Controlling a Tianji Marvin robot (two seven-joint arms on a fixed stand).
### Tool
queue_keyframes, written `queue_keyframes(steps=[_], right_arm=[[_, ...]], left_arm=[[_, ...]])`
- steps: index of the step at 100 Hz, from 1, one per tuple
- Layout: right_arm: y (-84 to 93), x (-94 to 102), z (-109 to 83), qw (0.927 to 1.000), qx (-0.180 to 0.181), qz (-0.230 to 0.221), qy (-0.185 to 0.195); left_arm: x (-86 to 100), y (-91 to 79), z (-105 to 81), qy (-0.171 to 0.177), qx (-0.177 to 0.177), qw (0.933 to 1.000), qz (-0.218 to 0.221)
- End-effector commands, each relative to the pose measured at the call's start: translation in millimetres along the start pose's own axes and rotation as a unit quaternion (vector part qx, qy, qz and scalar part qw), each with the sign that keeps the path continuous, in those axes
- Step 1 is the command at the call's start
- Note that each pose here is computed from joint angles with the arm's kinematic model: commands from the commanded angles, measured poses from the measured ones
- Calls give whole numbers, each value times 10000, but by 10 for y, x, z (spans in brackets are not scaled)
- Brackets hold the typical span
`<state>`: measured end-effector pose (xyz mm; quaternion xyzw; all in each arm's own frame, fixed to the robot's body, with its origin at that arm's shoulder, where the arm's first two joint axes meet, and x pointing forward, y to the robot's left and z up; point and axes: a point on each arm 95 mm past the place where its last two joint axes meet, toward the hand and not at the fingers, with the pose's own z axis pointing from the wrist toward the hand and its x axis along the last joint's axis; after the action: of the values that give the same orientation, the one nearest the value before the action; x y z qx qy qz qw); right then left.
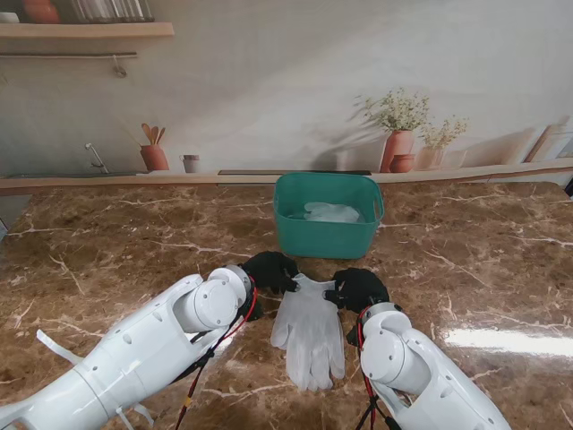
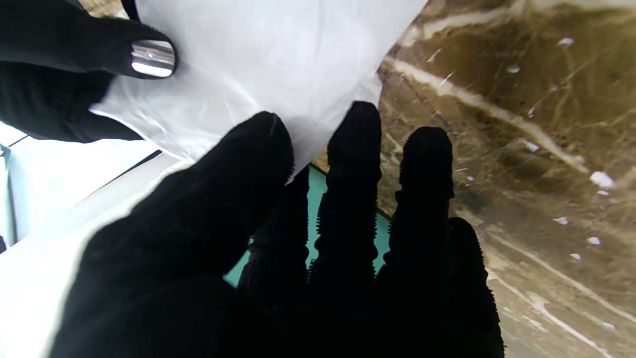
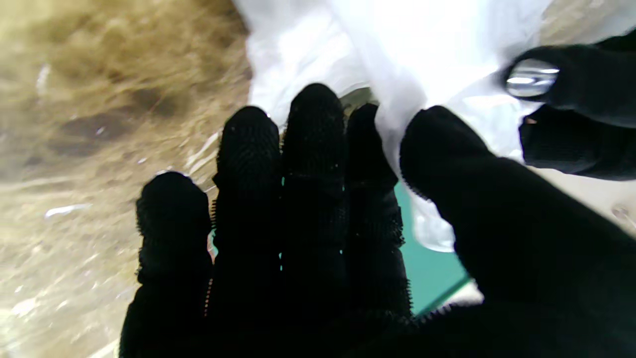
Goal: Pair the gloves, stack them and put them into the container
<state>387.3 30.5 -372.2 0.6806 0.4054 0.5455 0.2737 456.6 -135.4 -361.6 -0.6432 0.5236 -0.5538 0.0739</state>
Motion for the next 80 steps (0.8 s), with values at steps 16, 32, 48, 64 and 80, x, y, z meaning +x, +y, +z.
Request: queue_keyframes(steps=[16,32,48,64,80], right_arm=[[-53,-149,-13,9961,-139,-785,-388],[-2,-160,-55,9902,-413,-1290,-343],[41,-76,-42,9853,-667,-1571,-4],[1,63,34,9830,-544,-1744,173],[-102,176,155,9765,-448,-2096,236]], left_arm=[[-33,45,-59,-105,131,9995,249],[-56,1,-235,-47,299,9991,300],[-81,-2,-488,97,684,9973,267],[-83,14,-769,272,1118,9931,245],[-62,10,-1049,384,1495,9877,261]])
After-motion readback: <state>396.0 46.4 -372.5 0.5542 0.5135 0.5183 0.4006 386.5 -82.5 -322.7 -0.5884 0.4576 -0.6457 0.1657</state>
